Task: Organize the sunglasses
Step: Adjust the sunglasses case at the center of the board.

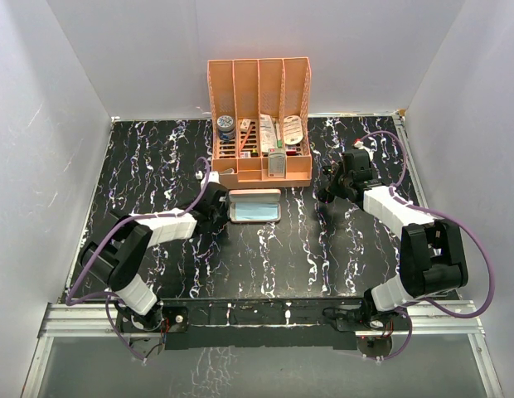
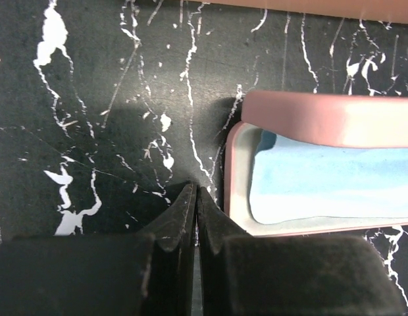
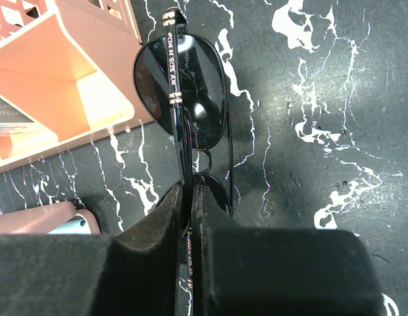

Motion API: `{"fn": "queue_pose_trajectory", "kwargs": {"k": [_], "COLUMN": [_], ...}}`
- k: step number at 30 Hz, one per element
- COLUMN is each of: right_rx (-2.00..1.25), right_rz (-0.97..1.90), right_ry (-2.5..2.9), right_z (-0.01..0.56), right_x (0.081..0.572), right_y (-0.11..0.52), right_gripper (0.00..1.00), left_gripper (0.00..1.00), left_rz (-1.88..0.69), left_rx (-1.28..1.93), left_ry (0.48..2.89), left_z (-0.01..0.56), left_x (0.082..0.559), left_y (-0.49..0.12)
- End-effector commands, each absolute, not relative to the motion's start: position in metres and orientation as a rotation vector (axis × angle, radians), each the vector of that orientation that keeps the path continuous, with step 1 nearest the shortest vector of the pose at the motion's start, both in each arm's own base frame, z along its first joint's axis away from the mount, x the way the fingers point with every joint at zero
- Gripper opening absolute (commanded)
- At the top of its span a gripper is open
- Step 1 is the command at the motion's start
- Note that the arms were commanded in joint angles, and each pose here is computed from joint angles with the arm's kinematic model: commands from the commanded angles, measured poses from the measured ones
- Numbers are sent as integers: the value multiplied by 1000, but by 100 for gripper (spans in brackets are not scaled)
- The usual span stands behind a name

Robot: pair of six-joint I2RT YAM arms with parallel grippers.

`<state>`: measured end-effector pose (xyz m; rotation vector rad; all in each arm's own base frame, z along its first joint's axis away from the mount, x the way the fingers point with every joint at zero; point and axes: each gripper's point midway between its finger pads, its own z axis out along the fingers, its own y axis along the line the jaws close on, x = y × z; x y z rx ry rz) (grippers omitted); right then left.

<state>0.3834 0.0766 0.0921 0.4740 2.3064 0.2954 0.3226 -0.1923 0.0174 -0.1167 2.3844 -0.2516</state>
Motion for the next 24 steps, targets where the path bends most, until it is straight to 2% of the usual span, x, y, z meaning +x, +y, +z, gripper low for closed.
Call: {"fn": "queue_pose_trajectory", "kwargs": {"k": [1, 24], "right_rx": [450, 421], "right_rz": [319, 316], "right_ry": [2224, 2231], "right_z": [111, 112], "right_x": [396, 390], "right_y": [80, 83], "right_gripper": [0, 0], "left_gripper": [0, 0], "left_rz": [-324, -354], "left_rx": [-70, 57], "left_ry": [2404, 2405], "left_z": [17, 11], "left_x": [315, 274], "left_y": [-211, -266]}}
